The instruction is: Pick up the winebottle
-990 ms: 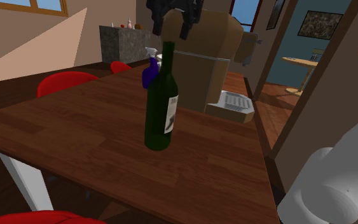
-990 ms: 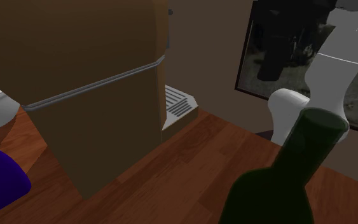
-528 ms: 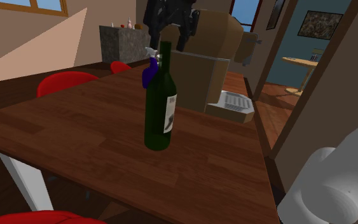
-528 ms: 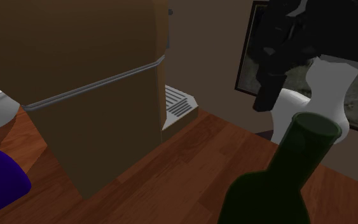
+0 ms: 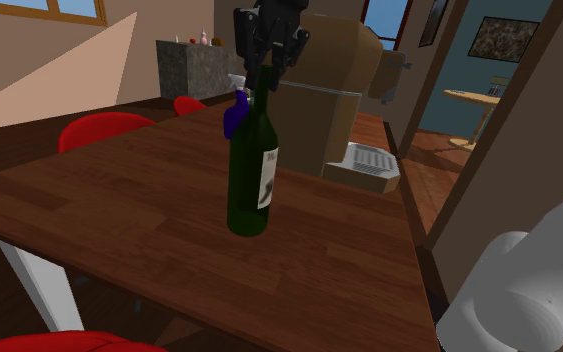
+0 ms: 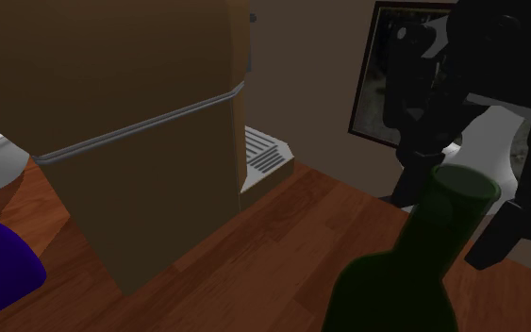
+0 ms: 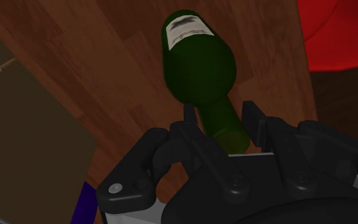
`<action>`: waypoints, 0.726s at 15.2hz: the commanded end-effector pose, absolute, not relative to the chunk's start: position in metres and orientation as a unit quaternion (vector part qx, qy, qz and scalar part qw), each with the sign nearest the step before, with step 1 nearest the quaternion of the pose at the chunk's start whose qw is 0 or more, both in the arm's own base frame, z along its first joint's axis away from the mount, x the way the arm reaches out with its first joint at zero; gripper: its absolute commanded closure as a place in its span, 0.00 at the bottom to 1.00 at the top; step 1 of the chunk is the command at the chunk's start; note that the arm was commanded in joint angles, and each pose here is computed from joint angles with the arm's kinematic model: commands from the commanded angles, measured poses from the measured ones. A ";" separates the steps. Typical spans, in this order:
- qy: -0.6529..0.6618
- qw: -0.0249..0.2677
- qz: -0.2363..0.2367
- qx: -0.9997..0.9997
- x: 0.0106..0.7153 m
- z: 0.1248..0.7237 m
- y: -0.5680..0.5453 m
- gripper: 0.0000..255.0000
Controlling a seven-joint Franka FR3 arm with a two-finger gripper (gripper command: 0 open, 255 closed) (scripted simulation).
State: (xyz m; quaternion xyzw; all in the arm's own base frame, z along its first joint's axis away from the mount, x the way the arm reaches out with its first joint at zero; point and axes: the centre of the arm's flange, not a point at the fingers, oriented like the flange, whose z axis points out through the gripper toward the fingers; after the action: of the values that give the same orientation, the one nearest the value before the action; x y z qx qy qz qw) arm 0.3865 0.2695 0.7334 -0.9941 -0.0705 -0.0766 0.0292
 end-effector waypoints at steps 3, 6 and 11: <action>-0.070 0.029 -0.076 -0.994 0.387 0.733 0.269 1.00; -0.070 0.029 -0.076 -0.994 0.387 0.743 0.270 1.00; -0.070 0.029 -0.076 -0.994 0.387 0.769 0.270 1.00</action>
State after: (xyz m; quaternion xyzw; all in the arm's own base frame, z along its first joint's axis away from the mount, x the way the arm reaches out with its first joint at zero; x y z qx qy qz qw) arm 0.3871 0.2698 0.7646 -0.9942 -0.0706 -0.0759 0.0290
